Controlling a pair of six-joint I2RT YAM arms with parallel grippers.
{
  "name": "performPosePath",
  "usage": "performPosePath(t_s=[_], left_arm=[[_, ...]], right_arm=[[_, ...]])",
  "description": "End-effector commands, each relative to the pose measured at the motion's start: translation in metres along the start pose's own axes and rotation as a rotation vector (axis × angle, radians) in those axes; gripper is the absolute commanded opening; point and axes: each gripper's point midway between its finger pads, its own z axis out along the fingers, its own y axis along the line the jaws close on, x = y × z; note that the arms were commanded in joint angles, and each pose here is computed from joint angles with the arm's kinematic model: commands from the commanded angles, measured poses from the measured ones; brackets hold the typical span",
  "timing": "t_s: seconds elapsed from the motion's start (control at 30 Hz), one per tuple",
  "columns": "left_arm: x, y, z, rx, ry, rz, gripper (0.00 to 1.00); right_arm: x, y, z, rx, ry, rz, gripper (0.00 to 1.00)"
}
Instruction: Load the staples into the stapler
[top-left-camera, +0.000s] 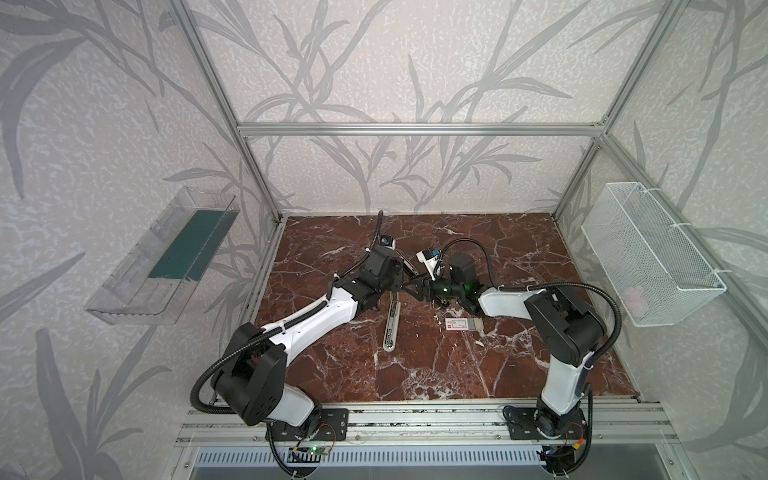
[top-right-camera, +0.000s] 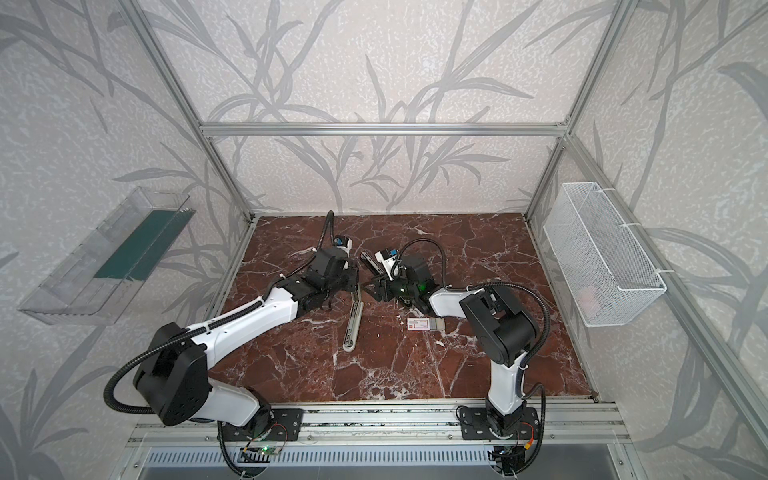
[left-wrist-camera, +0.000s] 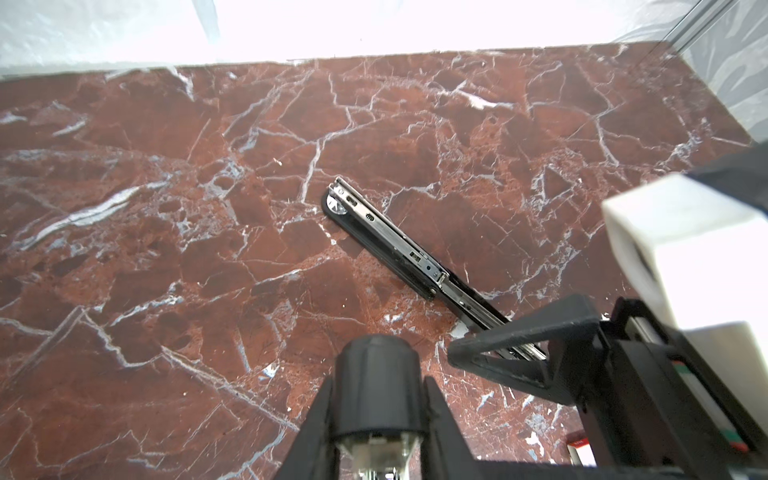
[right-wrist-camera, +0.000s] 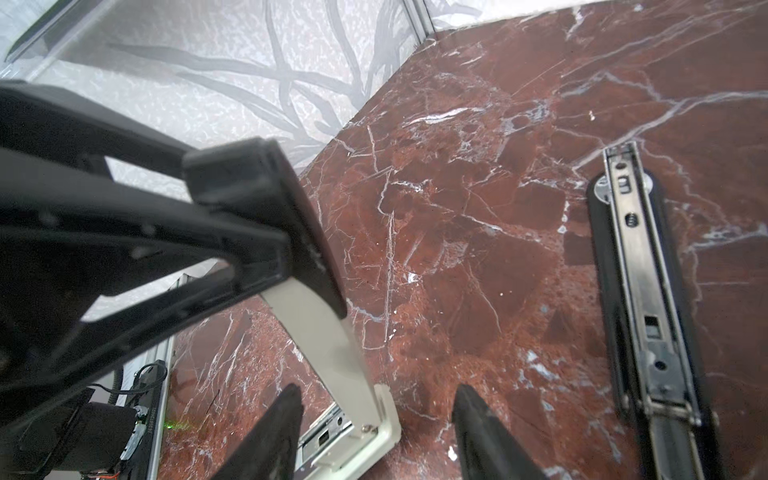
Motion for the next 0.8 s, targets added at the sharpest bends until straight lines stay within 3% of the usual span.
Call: performPosePath(t_s=[0.0, 0.33, 0.47, 0.67, 0.77], left_arm=[[-0.025, -0.014, -0.015, 0.047, -0.146, 0.014, 0.00], [-0.022, -0.034, -0.027, 0.105, -0.223, 0.037, 0.00], [-0.021, -0.033, -0.027, 0.094, -0.221, 0.056, 0.00], [-0.020, -0.042, -0.031, 0.155, -0.226, 0.056, 0.00], [-0.019, -0.045, -0.032, 0.175, -0.222, 0.059, 0.00]], right_arm=[[-0.003, 0.004, 0.003, -0.026, -0.019, -0.041, 0.59], [0.016, 0.018, 0.015, -0.069, 0.023, -0.122, 0.60], [0.011, 0.027, 0.014, -0.122, -0.021, -0.124, 0.59], [0.007, 0.023, 0.014, -0.088, -0.064, -0.143, 0.58], [0.000, 0.017, 0.016, -0.061, -0.095, -0.153, 0.52]])
